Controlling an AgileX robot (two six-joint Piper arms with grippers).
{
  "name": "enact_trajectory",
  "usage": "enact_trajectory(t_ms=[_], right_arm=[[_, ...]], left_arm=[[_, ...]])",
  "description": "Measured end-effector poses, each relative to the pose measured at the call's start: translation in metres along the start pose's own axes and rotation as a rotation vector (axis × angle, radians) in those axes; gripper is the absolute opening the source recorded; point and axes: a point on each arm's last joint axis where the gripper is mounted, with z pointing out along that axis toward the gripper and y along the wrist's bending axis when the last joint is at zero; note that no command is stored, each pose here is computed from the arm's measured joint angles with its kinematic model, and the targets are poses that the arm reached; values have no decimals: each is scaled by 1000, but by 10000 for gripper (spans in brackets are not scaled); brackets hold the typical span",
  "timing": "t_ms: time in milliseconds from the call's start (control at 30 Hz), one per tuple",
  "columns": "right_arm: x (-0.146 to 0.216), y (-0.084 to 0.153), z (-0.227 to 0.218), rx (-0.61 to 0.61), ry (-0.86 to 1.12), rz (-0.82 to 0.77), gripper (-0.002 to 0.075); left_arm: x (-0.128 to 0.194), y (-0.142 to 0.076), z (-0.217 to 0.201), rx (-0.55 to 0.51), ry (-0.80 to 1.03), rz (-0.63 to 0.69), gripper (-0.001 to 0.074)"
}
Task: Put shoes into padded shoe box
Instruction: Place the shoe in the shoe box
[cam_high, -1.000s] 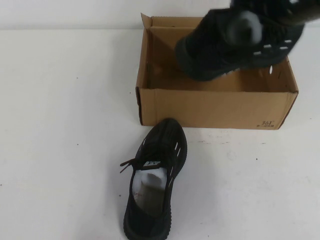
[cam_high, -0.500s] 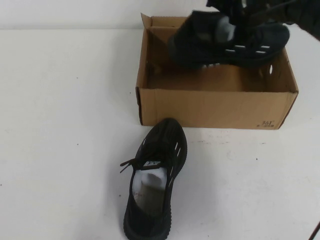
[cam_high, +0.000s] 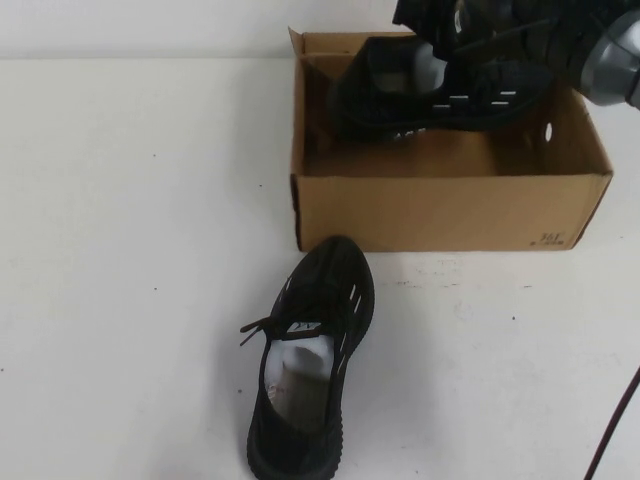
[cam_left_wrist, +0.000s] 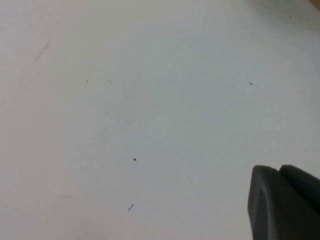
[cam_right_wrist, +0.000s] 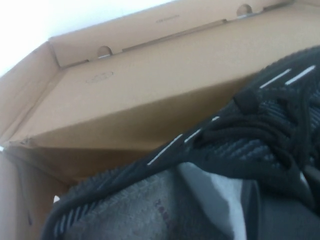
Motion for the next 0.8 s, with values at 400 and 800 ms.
enact_trajectory(t_ms=[400, 800], right_arm=[[8, -2, 24, -22, 24, 27, 20], [8, 0, 24, -44, 42, 23, 20]], left_arm=[[0, 0, 0, 0, 0, 0, -4], [0, 0, 0, 0, 0, 0, -4]])
